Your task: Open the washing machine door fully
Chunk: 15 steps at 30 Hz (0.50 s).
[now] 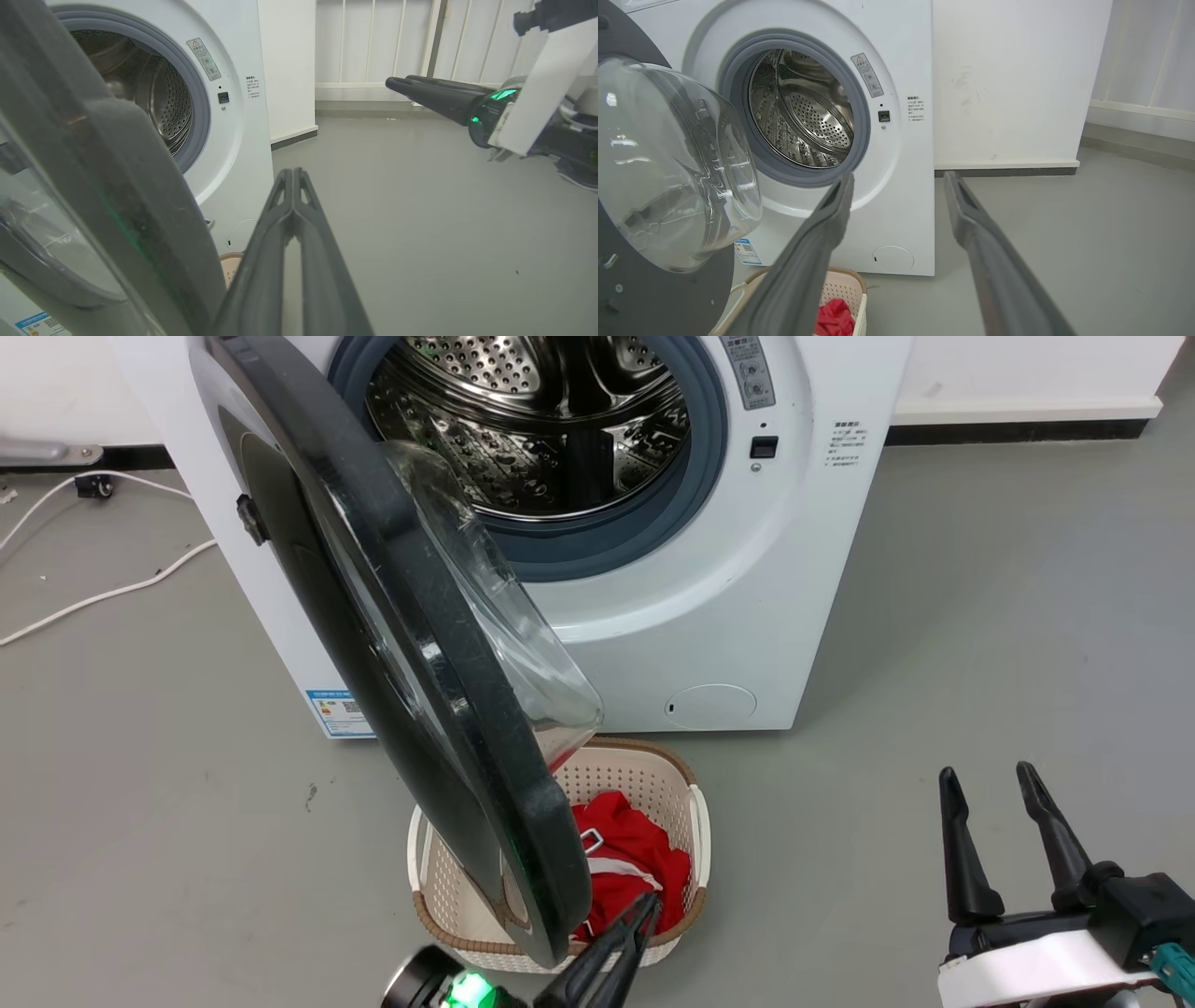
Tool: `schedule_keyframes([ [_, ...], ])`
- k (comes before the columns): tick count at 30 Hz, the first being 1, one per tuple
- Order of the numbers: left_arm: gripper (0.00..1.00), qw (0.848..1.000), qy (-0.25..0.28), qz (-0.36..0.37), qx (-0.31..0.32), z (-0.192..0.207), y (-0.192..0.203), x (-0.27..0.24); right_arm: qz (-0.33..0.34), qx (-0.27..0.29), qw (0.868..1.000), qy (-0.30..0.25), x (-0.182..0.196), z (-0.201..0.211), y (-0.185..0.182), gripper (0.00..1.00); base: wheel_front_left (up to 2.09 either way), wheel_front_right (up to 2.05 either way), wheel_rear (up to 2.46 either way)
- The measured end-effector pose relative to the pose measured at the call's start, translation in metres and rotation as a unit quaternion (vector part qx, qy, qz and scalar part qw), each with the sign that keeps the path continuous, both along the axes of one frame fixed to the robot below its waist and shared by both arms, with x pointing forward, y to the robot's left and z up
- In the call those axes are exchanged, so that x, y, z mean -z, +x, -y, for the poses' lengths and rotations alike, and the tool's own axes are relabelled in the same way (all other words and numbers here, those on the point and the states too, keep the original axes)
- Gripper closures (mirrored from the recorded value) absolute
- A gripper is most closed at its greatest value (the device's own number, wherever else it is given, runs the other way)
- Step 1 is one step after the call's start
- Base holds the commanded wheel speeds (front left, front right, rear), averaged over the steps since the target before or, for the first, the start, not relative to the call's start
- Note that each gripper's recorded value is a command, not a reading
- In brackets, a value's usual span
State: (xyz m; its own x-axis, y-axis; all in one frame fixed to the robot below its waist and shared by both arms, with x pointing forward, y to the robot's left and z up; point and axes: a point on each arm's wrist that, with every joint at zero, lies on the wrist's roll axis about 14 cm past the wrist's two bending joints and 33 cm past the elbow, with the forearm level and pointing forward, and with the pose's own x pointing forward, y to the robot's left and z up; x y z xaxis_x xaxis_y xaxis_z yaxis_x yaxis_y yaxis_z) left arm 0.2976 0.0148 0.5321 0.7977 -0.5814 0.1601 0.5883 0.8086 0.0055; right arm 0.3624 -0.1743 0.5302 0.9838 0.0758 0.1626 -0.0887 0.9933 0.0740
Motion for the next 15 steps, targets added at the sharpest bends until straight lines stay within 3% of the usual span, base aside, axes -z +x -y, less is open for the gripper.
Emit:
schedule_keyframes([
  [15, 1.00, 0.998, -0.012, 0.006, -0.060, -0.005, 0.054, -0.006, -0.018, -0.002, 1.000, 0.013, 0.012, -0.002, 0.002, 0.00, 0.00, 0.00, 0.00],
])
